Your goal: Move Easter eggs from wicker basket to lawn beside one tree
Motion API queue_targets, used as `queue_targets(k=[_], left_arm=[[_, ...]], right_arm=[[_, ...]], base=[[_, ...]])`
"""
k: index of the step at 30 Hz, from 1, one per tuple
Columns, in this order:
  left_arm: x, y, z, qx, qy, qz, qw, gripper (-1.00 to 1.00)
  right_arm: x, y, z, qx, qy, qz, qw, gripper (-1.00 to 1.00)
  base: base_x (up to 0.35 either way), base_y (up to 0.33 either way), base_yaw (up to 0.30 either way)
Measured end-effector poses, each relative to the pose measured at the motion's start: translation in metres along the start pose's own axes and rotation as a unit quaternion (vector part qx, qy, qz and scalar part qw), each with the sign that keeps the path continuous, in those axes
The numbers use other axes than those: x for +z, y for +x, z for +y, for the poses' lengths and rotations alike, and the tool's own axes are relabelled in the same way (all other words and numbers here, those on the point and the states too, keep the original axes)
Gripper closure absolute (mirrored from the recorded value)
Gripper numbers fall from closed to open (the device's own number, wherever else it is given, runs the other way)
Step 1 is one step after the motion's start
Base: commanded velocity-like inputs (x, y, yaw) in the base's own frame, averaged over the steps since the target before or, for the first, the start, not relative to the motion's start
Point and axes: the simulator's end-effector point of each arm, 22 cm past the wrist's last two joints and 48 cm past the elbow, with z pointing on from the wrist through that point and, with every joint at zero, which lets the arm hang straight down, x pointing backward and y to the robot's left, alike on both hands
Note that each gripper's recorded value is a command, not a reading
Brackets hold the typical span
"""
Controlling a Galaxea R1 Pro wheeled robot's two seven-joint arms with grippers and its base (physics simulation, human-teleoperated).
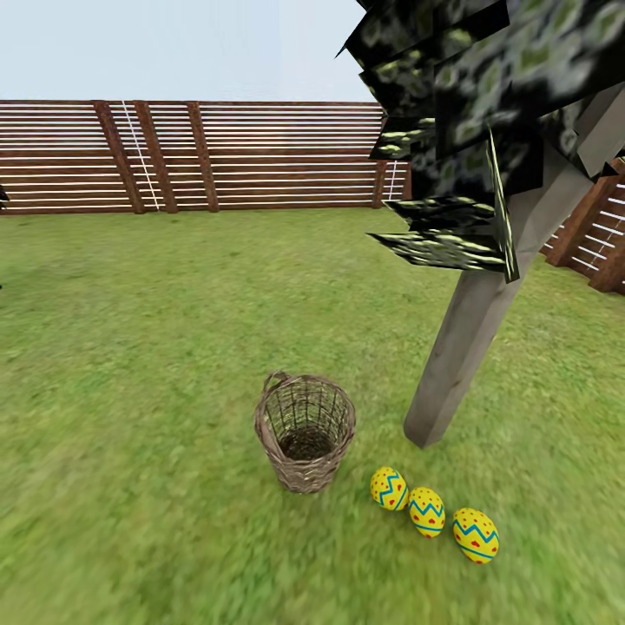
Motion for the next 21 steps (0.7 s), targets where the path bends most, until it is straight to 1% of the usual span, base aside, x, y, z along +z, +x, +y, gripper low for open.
queue_targets(k=[21], left_arm=[[0.0000, 0.0000, 0.0000, 0.000, 0.000, 0.000, 1.0000, -1.00]], right_arm=[[0.0000, 0.0000, 0.0000, 0.000, 0.000, 0.000, 1.0000, -1.00]], base=[[0.000, 0.000, 0.000]])
